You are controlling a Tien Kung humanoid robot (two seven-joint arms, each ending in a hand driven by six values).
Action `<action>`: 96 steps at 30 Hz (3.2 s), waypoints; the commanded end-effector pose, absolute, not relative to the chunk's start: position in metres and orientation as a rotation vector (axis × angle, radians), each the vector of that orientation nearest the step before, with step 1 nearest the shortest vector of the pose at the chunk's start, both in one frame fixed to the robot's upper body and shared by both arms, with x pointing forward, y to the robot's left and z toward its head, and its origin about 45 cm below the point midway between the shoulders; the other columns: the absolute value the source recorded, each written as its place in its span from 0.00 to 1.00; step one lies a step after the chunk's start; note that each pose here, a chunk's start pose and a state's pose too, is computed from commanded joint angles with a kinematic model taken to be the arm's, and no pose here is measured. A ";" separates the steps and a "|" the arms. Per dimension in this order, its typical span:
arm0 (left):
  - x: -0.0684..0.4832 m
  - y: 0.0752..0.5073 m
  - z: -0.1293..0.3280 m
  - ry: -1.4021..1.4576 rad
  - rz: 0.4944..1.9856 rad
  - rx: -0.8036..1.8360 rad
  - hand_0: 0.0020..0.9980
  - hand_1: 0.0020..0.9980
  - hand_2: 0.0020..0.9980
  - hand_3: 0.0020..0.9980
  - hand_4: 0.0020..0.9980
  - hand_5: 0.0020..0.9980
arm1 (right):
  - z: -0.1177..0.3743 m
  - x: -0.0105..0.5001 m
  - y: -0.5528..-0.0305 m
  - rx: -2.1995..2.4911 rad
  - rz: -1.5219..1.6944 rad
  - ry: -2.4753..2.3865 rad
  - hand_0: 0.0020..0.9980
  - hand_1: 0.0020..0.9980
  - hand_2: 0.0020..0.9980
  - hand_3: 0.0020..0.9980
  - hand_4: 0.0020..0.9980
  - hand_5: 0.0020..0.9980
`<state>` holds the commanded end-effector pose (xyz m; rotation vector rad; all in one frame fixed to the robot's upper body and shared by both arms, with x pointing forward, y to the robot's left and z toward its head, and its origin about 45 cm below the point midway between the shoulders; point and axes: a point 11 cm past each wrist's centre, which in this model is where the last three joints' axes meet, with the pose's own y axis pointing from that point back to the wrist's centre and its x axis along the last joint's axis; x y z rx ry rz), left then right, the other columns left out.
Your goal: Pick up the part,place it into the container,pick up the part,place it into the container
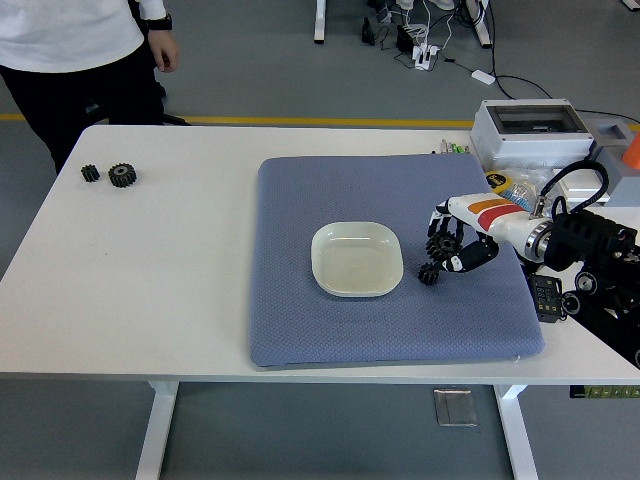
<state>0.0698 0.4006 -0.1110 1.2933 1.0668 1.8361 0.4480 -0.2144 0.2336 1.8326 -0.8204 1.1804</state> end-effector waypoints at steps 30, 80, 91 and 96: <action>0.078 0.404 -0.109 1.043 1.833 1.296 0.60 0.56 0.66 0.56 0.66 0.57 | 0.209 0.458 -0.099 1.885 1.239 -0.610 0.23 0.42 0.52 0.49 0.75 0.22; 0.071 0.406 -0.109 1.051 1.842 1.305 0.59 0.54 0.66 0.56 0.66 0.57 | 0.219 0.466 -0.244 1.693 1.136 -0.732 0.22 0.45 0.73 0.66 0.97 0.34; 0.073 0.403 -0.110 1.057 1.844 1.292 0.60 0.55 0.66 0.56 0.66 0.57 | 0.195 0.460 -0.249 1.695 1.093 -0.715 0.22 0.45 0.73 0.68 0.98 0.34; 0.074 0.403 -0.110 1.057 1.844 1.290 0.60 0.55 0.66 0.56 0.66 0.57 | 0.192 0.457 -0.242 1.710 1.096 -0.703 0.21 0.45 0.73 0.68 0.98 0.34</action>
